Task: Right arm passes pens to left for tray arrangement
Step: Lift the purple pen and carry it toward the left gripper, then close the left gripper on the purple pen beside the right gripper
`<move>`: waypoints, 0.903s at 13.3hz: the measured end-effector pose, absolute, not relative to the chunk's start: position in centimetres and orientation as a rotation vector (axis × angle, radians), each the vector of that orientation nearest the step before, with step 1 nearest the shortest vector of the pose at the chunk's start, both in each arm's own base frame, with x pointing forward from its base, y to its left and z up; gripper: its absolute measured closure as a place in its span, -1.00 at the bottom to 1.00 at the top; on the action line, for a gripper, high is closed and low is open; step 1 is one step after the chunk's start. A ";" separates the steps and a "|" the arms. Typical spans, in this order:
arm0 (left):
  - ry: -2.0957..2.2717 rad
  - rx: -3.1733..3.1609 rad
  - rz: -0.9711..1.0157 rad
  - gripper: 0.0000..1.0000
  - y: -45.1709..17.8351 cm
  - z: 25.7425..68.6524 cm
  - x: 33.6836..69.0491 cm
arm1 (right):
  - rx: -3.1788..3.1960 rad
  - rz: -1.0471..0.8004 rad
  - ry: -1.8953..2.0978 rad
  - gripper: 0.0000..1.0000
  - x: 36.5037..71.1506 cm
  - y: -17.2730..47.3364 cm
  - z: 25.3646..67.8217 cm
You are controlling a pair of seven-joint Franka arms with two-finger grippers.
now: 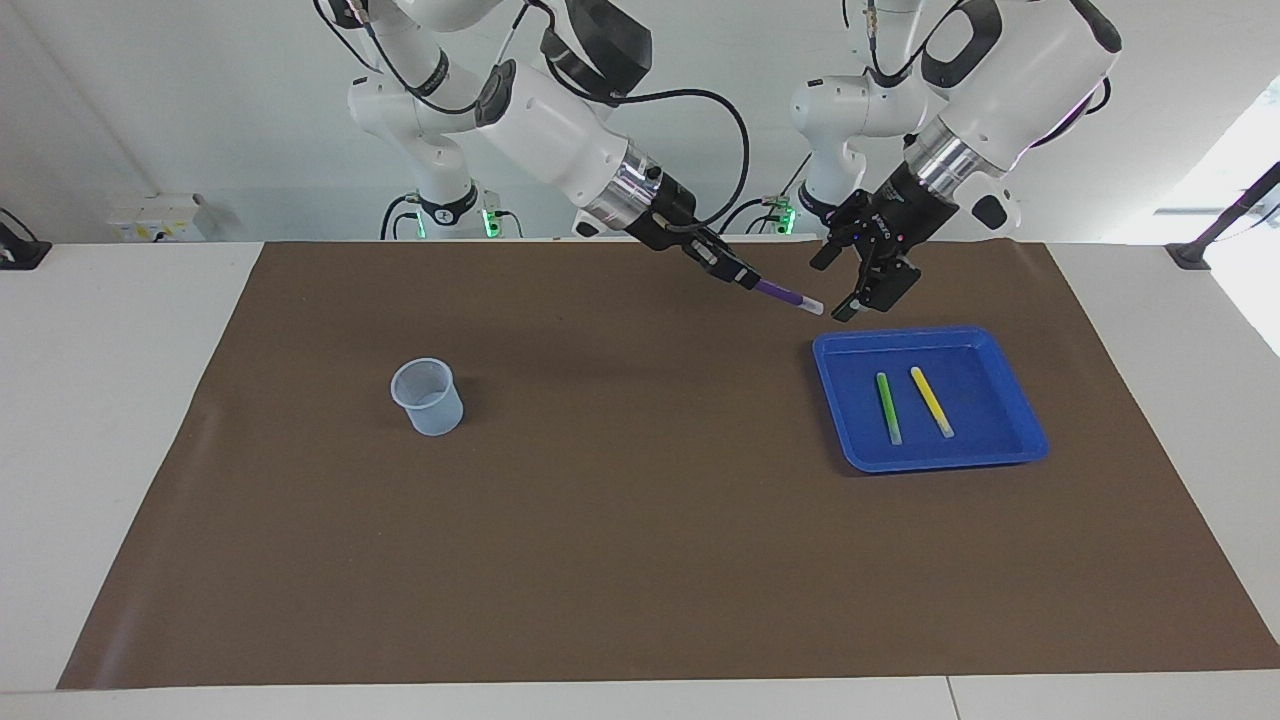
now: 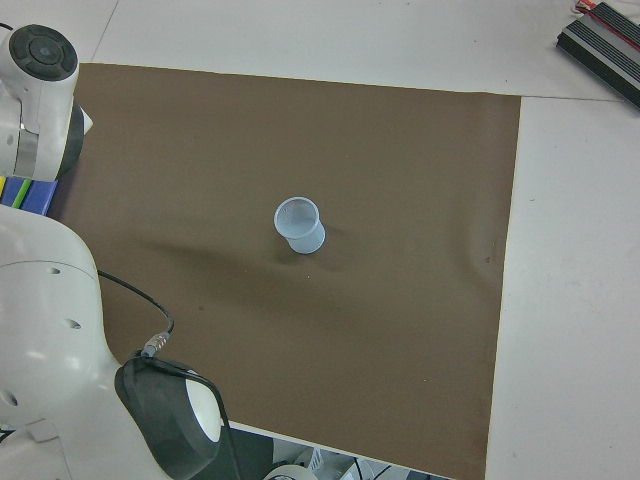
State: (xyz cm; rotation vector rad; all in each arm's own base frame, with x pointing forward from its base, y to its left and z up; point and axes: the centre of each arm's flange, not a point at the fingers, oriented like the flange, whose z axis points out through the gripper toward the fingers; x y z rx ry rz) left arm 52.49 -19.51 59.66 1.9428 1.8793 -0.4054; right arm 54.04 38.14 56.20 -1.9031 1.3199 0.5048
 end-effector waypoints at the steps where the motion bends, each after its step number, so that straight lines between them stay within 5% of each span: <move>1: 1.882 1.946 -0.411 -0.92 -20.3 59.2 51.9 | -1.901 0.505 1.321 0.64 54.1 38.1 56.3; 7: 1.913 1.896 -0.383 -0.79 -21.4 58.2 50.3 | -1.900 0.505 1.320 0.64 54.1 38.1 56.3; 9: 1.920 1.884 -0.379 -0.50 -21.3 58.1 50.4 | -1.900 0.505 1.320 0.64 54.0 38.2 56.3; 12: 1.932 1.855 -0.368 -0.31 -21.3 58.2 50.6 | -1.900 0.505 1.319 0.64 54.0 38.2 56.4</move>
